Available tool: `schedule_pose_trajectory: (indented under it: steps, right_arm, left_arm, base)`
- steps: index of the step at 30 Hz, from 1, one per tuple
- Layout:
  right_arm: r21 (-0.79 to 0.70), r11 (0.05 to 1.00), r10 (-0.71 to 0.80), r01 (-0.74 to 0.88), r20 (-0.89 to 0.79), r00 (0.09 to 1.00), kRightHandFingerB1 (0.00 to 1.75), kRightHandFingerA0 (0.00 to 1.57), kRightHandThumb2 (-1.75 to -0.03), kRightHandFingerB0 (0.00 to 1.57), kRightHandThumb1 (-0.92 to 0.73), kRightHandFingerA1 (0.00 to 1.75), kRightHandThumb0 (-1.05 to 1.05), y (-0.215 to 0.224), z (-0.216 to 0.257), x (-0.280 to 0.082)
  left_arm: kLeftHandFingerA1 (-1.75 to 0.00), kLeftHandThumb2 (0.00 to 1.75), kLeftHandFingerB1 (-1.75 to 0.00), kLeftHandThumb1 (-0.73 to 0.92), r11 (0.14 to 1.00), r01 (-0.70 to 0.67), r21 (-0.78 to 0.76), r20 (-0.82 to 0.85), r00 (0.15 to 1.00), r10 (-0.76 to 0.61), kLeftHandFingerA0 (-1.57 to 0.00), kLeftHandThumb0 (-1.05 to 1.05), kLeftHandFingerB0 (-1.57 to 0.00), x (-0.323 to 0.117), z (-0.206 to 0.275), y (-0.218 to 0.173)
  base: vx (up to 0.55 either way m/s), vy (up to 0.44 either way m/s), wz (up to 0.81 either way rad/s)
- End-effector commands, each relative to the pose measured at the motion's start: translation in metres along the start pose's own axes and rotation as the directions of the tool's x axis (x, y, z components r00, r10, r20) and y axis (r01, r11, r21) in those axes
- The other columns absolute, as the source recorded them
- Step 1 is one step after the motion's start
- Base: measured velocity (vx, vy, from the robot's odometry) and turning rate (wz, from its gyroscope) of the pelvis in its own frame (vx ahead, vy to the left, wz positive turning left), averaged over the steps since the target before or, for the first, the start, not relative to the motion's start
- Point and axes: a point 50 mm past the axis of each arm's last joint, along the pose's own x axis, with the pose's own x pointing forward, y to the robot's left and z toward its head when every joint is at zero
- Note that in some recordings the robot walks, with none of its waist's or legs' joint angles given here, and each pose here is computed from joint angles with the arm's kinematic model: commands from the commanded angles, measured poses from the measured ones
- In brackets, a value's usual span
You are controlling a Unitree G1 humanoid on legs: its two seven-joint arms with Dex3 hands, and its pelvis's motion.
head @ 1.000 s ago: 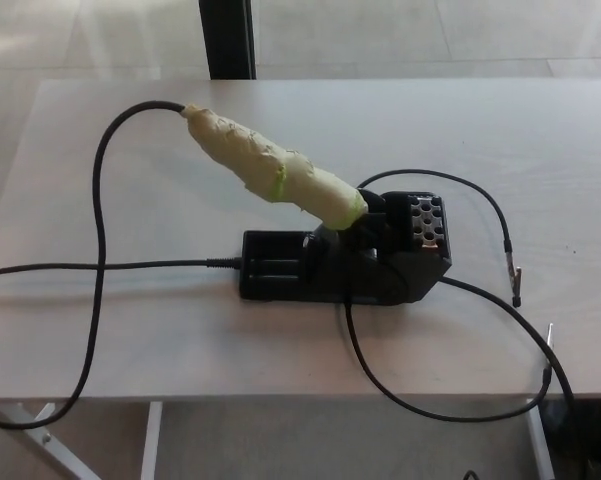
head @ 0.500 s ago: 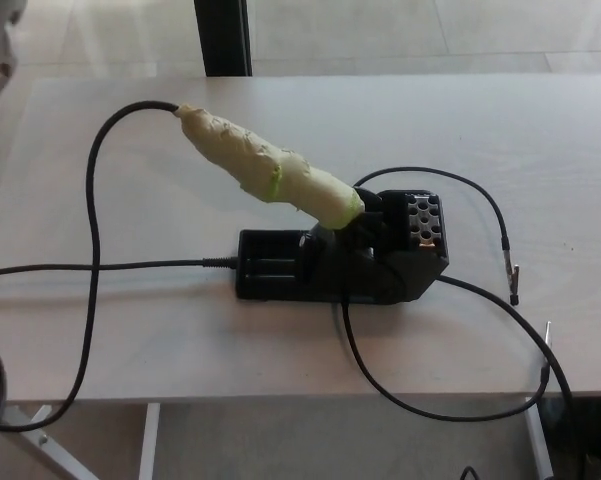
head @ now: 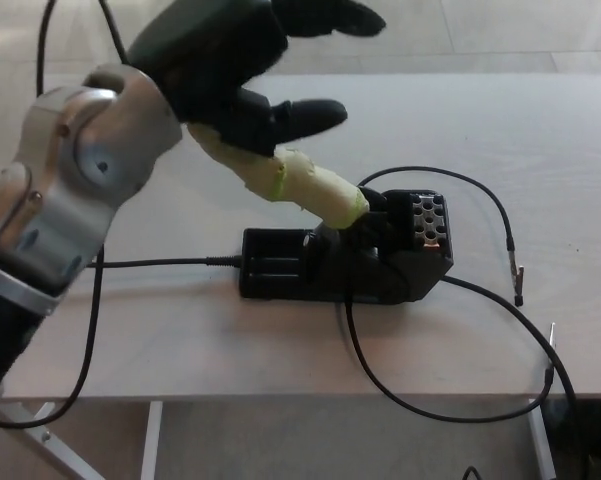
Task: Use the left hand of the robot to grab the soldering gun kept on the middle of the table and pull it out of its base and keep it on the left side of the base
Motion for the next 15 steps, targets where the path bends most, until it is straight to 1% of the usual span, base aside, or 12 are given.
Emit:
schedule_pose_trajectory:
  steps: [1, 2, 3, 6, 7, 10, 11, 13, 15]
  right_arm:
    - [-0.009, 0.999, -0.031, 0.031, 0.030, 0.999, 0.31, 0.28, -0.59, 0.27, -0.65, 0.55, -0.50, -0.010, 0.009, -0.001]
    - [-0.012, 0.999, -0.031, 0.032, 0.031, 0.999, 0.31, 0.28, -0.59, 0.27, -0.65, 0.55, -0.50, -0.010, 0.009, -0.001]
    - [-0.018, 0.999, -0.028, 0.029, 0.033, 0.999, 0.44, 0.28, -0.84, 0.19, -0.51, 0.61, -0.55, -0.010, 0.011, 0.000]
    - [-0.018, 0.999, -0.030, 0.031, 0.034, 0.999, 0.44, 0.29, -0.84, 0.20, -0.51, 0.61, -0.56, -0.010, 0.013, 0.000]
    - [-0.017, 0.999, -0.030, 0.031, 0.036, 0.999, 0.30, 0.32, -0.61, 0.27, -0.66, 0.58, -0.50, -0.010, 0.013, 0.000]
    - [-0.002, 0.999, -0.033, 0.033, 0.030, 0.999, 0.30, 0.31, -0.61, 0.28, -0.66, 0.56, -0.51, -0.010, 0.013, 0.000]
    - [-0.003, 0.999, -0.032, 0.032, 0.030, 0.999, 0.30, 0.30, -0.61, 0.27, -0.66, 0.55, -0.51, -0.010, 0.013, 0.000]
    - [-0.003, 0.999, -0.031, 0.032, 0.032, 0.999, 0.30, 0.30, -0.61, 0.27, -0.66, 0.55, -0.51, -0.010, 0.013, 0.001]
    - [-0.008, 0.999, -0.032, 0.032, 0.040, 0.999, 0.30, 0.32, -0.61, 0.28, -0.66, 0.58, -0.50, -0.009, 0.017, 0.001]
  left_arm:
    - [-0.56, 0.67, -0.40, 0.89, 0.985, 0.123, 0.119, -0.039, 0.992, -0.119, -0.28, -0.73, -0.37, -0.004, -0.006, -0.010]
    - [-0.56, 0.67, -0.40, 0.89, 0.984, 0.125, 0.124, -0.039, 0.992, -0.121, -0.28, -0.73, -0.37, -0.004, -0.006, -0.010]
    - [-0.59, 0.67, -0.43, 0.91, 0.978, 0.143, 0.153, -0.042, 0.989, -0.139, -0.27, -0.75, -0.37, -0.005, -0.008, -0.011]
    - [-0.58, 0.73, -0.42, 0.92, 0.967, 0.194, 0.163, -0.091, 0.979, -0.181, -0.24, -0.82, -0.35, -0.006, -0.013, -0.009]
    - [-0.58, 0.74, -0.42, 0.92, 0.965, 0.206, 0.162, -0.101, 0.976, -0.191, -0.23, -0.84, -0.34, -0.007, -0.013, -0.009]
    - [-0.55, 0.75, -0.40, 0.92, 0.955, 0.249, 0.163, -0.131, 0.964, -0.230, -0.22, -0.86, -0.32, -0.008, -0.014, -0.008]
    - [-0.52, 0.74, -0.39, 0.92, 0.933, 0.290, 0.213, -0.146, 0.954, -0.263, -0.20, -0.85, -0.32, -0.011, -0.014, -0.007]
    - [-0.52, 0.74, -0.39, 0.92, 0.930, 0.295, 0.219, -0.150, 0.952, -0.267, -0.20, -0.85, -0.32, -0.011, -0.014, -0.007]
    - [-0.54, 0.72, -0.38, 0.92, 0.897, 0.315, 0.311, -0.160, 0.947, -0.277, -0.23, -0.80, -0.34, -0.015, -0.015, -0.005]
  base:
    - [0.00, 0.000, 0.00]
    - [0.00, 0.000, 0.00]
    - [0.00, 0.000, 0.00]
    - [0.00, 0.000, 0.00]
    - [0.00, 0.000, 0.00]
    - [0.00, 0.000, 0.00]
    - [0.00, 0.000, 0.00]
    - [0.00, 0.000, 0.00]
    - [0.00, 0.000, 0.00]
